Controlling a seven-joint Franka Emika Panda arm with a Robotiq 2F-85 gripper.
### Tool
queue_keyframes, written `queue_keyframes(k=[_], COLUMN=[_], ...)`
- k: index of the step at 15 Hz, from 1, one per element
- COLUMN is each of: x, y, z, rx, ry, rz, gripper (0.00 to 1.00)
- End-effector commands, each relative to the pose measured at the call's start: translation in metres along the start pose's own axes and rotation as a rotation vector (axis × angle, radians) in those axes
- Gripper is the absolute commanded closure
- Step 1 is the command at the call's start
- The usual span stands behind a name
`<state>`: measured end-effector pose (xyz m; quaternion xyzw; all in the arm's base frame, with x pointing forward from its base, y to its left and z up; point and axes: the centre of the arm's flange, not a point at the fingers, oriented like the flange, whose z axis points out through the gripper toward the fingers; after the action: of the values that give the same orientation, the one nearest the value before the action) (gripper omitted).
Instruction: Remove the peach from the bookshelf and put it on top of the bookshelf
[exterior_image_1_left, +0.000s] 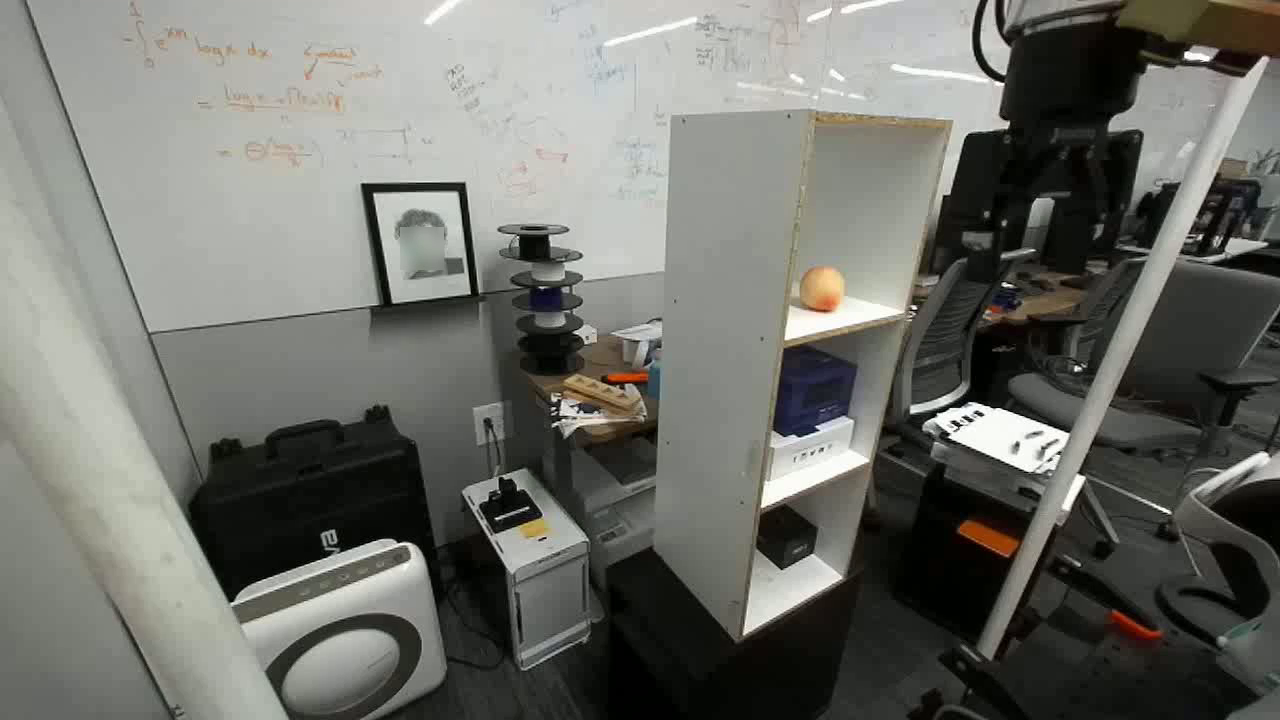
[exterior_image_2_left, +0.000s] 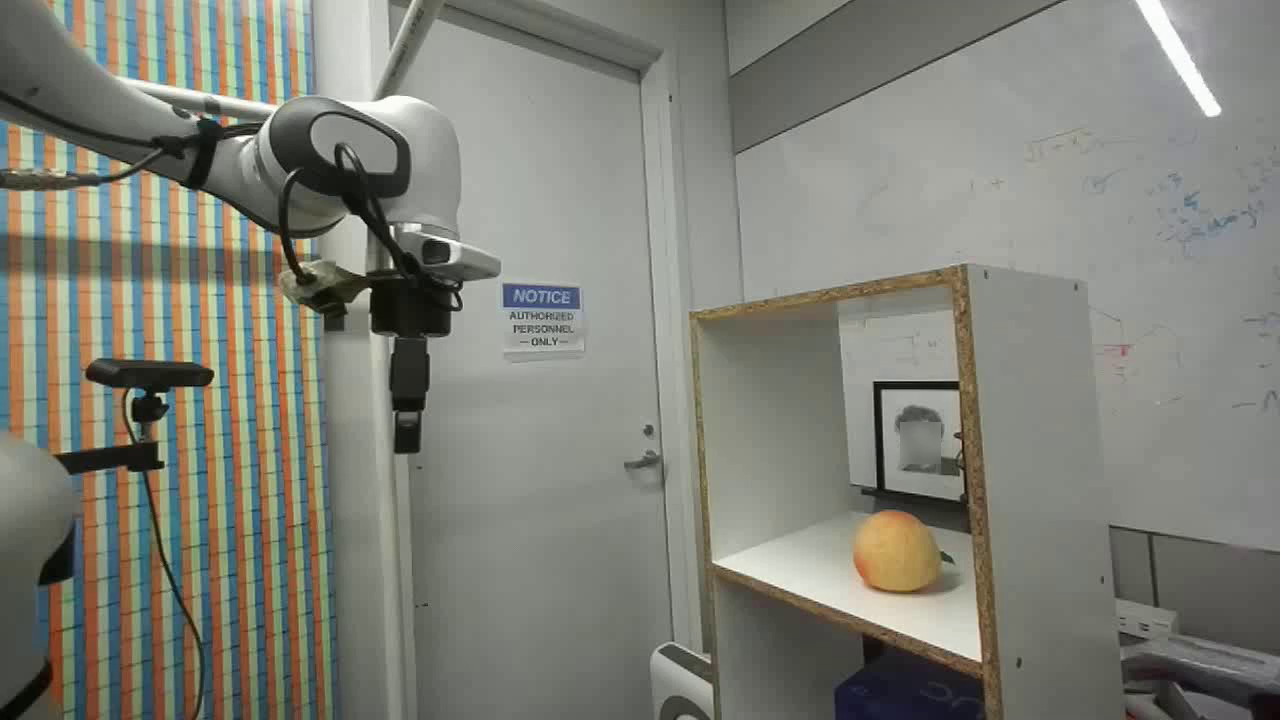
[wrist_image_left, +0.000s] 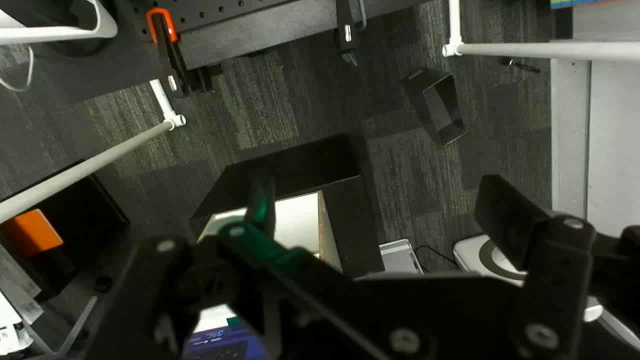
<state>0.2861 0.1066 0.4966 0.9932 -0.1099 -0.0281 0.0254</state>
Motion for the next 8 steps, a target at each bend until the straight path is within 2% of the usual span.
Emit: queue_keyframes(k=[1,5,8], x=[0.000,0.001,0.028], y=[0.000,0.004,0.048], z=[-0.001,-0.005,-0.005], rx=[0.002,0.012,0.072], ry=[0.003,0.016,0.062], rz=[0.000,-0.029,0.014], gripper=[0.00,0.00,0.00])
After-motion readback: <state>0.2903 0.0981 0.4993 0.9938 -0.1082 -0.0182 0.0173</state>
